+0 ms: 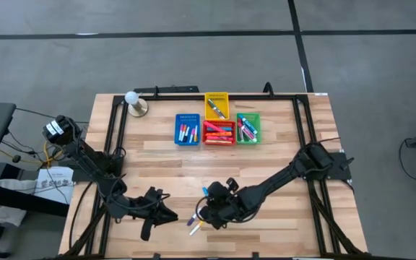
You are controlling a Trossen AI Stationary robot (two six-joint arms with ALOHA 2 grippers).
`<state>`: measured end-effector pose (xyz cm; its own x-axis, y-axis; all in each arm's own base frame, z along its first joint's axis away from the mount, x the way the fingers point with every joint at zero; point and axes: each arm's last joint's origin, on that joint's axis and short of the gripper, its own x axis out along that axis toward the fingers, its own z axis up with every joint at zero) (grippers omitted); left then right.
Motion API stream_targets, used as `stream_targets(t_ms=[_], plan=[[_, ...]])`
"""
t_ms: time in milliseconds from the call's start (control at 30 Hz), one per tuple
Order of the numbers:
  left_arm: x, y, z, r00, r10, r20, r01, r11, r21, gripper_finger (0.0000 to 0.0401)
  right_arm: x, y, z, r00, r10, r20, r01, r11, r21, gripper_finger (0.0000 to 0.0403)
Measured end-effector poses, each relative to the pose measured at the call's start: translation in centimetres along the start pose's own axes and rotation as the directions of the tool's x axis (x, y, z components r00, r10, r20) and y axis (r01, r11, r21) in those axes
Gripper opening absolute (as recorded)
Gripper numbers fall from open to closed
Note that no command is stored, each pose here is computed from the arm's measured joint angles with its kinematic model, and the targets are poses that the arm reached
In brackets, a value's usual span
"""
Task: Pick & Place Markers
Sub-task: Put the small blue highlighter pen into the blue bin
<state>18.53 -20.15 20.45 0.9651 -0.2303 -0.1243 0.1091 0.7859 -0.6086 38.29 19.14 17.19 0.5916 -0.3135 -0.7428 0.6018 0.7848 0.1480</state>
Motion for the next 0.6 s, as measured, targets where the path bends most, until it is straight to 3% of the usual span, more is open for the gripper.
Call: stream_targets(t_ms=[233,600], plan=[[0.0,-0.1,-0.1,0.999,-0.037,-0.034,0.037,0.999,-0.005,0.0062,1.1,-0.8,0.7,0.998,-0.012,-0.066,0.016,0.998,0.069,0.0135],[0.0,-0.1,-0.1,0.999,-0.039,-0.037,0.04,0.999,0.017,0.0077,2.2,-1.8,1.4,0.998,-0.06,-0.015,0.059,0.998,-0.037,0.0166]])
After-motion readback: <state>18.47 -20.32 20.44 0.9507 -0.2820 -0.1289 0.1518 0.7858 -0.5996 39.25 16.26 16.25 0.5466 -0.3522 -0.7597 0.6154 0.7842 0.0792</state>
